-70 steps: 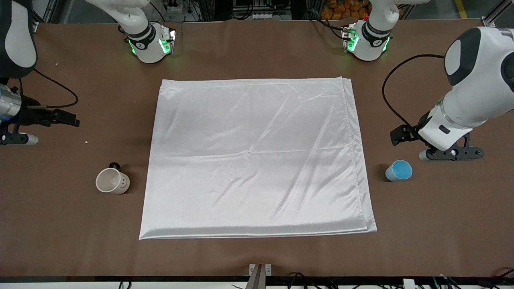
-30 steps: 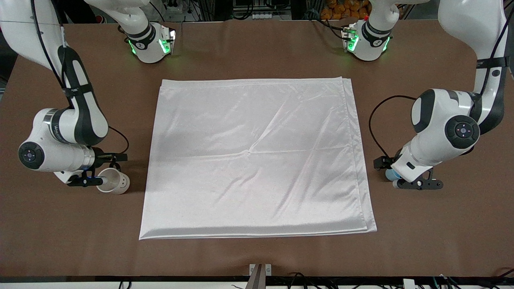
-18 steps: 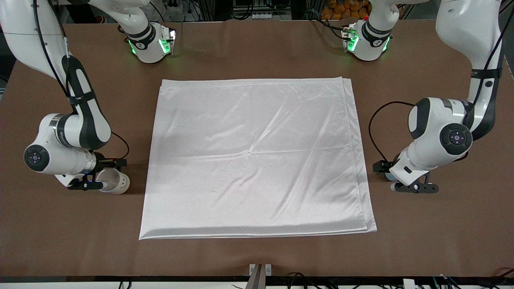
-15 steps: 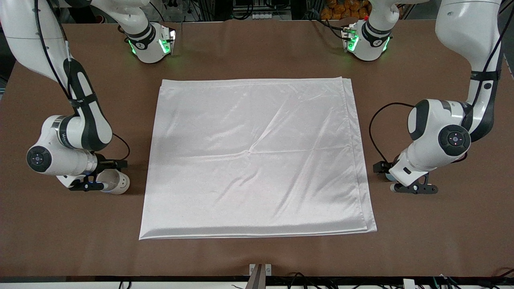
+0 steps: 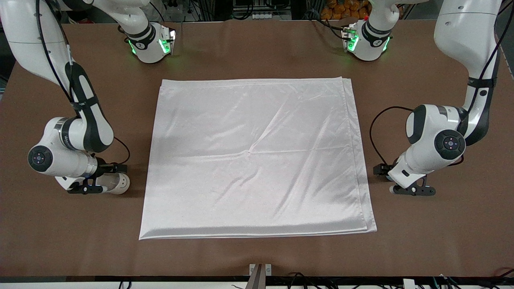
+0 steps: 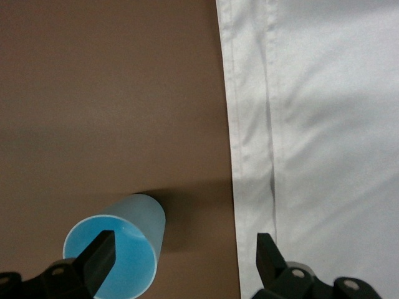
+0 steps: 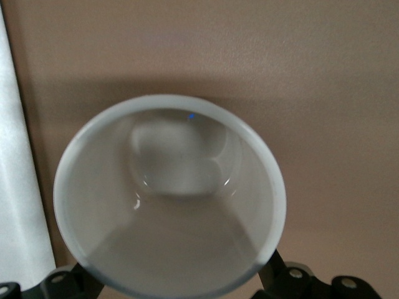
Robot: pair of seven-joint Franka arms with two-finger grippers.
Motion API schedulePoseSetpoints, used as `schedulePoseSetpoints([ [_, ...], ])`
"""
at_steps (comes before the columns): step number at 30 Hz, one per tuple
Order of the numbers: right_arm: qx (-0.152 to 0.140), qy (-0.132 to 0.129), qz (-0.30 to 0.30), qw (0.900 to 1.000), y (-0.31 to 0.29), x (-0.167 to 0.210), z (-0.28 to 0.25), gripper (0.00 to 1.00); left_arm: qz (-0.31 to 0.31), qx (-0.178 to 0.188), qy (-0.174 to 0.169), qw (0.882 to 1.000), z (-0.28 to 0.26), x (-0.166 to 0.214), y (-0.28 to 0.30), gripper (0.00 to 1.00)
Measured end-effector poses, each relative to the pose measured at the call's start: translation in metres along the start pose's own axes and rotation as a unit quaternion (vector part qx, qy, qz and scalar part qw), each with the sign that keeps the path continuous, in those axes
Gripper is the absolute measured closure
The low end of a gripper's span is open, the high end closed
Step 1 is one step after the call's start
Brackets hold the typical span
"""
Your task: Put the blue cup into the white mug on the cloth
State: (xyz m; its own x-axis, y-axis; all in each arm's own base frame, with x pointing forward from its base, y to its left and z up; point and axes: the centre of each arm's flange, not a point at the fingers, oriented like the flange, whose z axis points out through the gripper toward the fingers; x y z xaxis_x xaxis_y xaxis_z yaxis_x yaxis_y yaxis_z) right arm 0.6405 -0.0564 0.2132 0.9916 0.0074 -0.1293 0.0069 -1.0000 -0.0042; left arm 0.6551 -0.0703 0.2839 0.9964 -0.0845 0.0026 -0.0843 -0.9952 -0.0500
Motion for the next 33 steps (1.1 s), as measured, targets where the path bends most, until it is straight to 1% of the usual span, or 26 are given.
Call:
schedulePoseSetpoints([
  [6, -0.002, 0.016, 0.0, 1.0, 0.0, 0.004, -0.002, 0.0, 0.001, -0.001, -0.004, 1.0, 0.012, -0.002, -0.002, 0.0],
  [14, -0.003, 0.025, 0.0, 1.0, 0.001, 0.006, 0.004, 0.0, 0.005, -0.001, -0.011, 1.0, 0.024, -0.004, -0.007, 0.0],
  [15, -0.003, 0.025, 0.0, 1.0, 0.001, 0.006, 0.003, 0.03, 0.005, -0.002, -0.012, 1.0, 0.025, -0.004, -0.008, 0.0],
  [17, -0.003, 0.027, 0.0, 1.0, 0.001, 0.007, 0.002, 0.12, 0.004, -0.002, -0.012, 1.0, 0.028, -0.005, -0.009, 0.0],
  [18, -0.003, 0.027, 0.001, 1.0, 0.001, 0.007, 0.002, 0.21, 0.004, -0.002, -0.012, 1.0, 0.029, -0.006, -0.009, 0.0],
  [19, -0.003, 0.028, 0.001, 1.0, 0.002, 0.008, 0.001, 0.26, 0.004, -0.002, -0.011, 1.0, 0.031, -0.006, -0.009, 0.0],
  [20, -0.003, 0.029, 0.002, 1.0, 0.003, 0.008, 0.001, 0.26, 0.004, -0.002, -0.01, 1.0, 0.032, -0.007, -0.01, 0.0],
  [21, -0.003, 0.031, 0.003, 1.0, 0.004, 0.008, 0.001, 0.37, 0.003, -0.003, -0.009, 1.0, 0.034, -0.008, -0.01, 0.0],
  [23, -0.003, 0.032, 0.005, 0.999, 0.007, 0.008, 0.002, 0.47, 0.003, -0.003, -0.009, 1.0, 0.037, -0.01, -0.011, 0.0],
  [24, -0.003, 0.033, 0.006, 0.999, 0.008, 0.008, 0.002, 0.5, 0.003, -0.003, -0.009, 1.0, 0.038, -0.011, -0.011, 0.0],
  [26, -0.003, 0.033, 0.007, 0.999, 0.01, 0.008, 0.003, 0.59, 0.003, -0.003, -0.01, 1.0, 0.041, -0.012, -0.011, 0.0],
  [27, -0.003, 0.033, 0.007, 0.999, 0.01, 0.008, 0.003, 0.69, 0.003, -0.004, -0.01, 1.0, 0.042, -0.013, -0.012, 0.0],
  [28, -0.003, 0.033, 0.007, 0.999, 0.011, 0.008, 0.003, 0.69, 0.002, -0.004, -0.011, 1.0, 0.042, -0.013, -0.012, 0.0],
  [30, -0.003, 0.033, 0.007, 0.999, 0.01, 0.008, 0.003, 0.79, 0.002, -0.004, -0.011, 1.0, 0.043, -0.014, -0.013, 0.0],
  [31, -0.003, 0.033, 0.007, 0.999, 0.01, 0.008, 0.003, 0.81, 0.002, -0.004, -0.012, 1.0, 0.044, -0.014, -0.013, 0.0],
  [33, -0.003, 0.033, 0.007, 0.999, 0.01, 0.008, 0.003, 0.81, 0.001, -0.004, -0.012, 1.0, 0.044, -0.014, -0.013, 0.0],
])
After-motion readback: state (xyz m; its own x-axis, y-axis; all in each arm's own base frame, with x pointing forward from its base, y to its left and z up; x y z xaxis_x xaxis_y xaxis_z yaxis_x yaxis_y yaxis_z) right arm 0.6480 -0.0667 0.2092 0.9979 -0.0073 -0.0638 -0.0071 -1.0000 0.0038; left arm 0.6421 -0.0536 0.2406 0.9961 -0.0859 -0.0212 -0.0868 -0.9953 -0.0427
